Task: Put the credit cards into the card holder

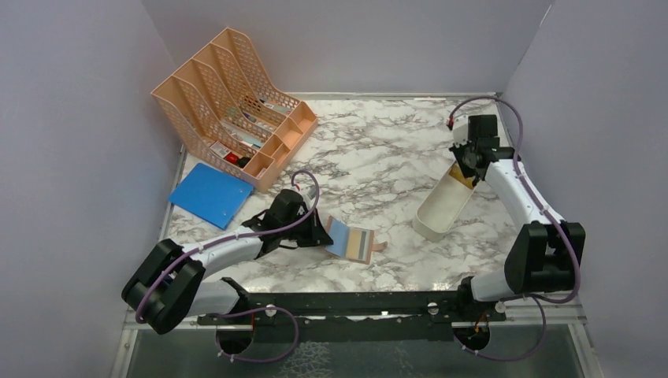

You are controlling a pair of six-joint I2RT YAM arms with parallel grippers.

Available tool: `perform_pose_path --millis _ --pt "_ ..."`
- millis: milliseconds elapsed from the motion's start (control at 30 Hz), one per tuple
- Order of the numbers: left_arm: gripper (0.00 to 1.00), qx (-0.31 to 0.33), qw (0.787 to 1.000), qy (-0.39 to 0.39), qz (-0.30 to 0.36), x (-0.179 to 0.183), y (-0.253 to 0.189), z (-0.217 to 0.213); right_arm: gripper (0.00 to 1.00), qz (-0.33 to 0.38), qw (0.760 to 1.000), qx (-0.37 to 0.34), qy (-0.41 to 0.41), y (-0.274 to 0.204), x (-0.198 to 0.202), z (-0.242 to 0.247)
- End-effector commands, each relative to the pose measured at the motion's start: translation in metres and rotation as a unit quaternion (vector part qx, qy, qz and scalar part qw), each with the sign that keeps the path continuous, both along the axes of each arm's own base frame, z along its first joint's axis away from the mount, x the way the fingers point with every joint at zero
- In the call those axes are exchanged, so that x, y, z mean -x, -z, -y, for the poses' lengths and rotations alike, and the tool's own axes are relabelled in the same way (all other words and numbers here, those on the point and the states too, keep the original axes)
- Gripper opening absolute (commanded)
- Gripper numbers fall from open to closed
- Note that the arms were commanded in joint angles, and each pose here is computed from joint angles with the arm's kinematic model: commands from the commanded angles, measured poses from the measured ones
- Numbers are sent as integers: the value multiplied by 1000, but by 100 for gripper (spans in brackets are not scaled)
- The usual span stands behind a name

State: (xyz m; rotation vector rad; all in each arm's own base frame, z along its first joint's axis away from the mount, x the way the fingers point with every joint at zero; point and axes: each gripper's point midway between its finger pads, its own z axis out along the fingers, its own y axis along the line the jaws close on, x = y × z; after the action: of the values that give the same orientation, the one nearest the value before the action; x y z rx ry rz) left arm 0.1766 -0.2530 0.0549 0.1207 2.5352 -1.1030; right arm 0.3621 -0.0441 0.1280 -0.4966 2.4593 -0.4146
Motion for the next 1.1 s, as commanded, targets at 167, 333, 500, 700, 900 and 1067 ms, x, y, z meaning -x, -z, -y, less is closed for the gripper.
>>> perform_pose_path --millis 167,333,500,700,900,1067 --pt "0 57 998 -10 5 -6 -15 14 1 88 981 -159 61 -81 -12 -38" --pt "0 70 997 -33 5 -10 -16 14 1 96 953 -280 61 -103 -7 -76" --pt "0 87 994 -68 4 -18 -20 13 1 100 898 -429 -9 -122 13 -132" --pt "0 95 991 -95 9 -24 -22 11 1 41 872 -487 -12 -96 38 -165" --pt "10 81 993 -87 -2 -19 -10 9 1 -24 847 -531 -26 -61 71 -207" --pt "24 35 995 -92 -12 -15 8 -3 1 -61 828 -556 -34 -38 102 -249"
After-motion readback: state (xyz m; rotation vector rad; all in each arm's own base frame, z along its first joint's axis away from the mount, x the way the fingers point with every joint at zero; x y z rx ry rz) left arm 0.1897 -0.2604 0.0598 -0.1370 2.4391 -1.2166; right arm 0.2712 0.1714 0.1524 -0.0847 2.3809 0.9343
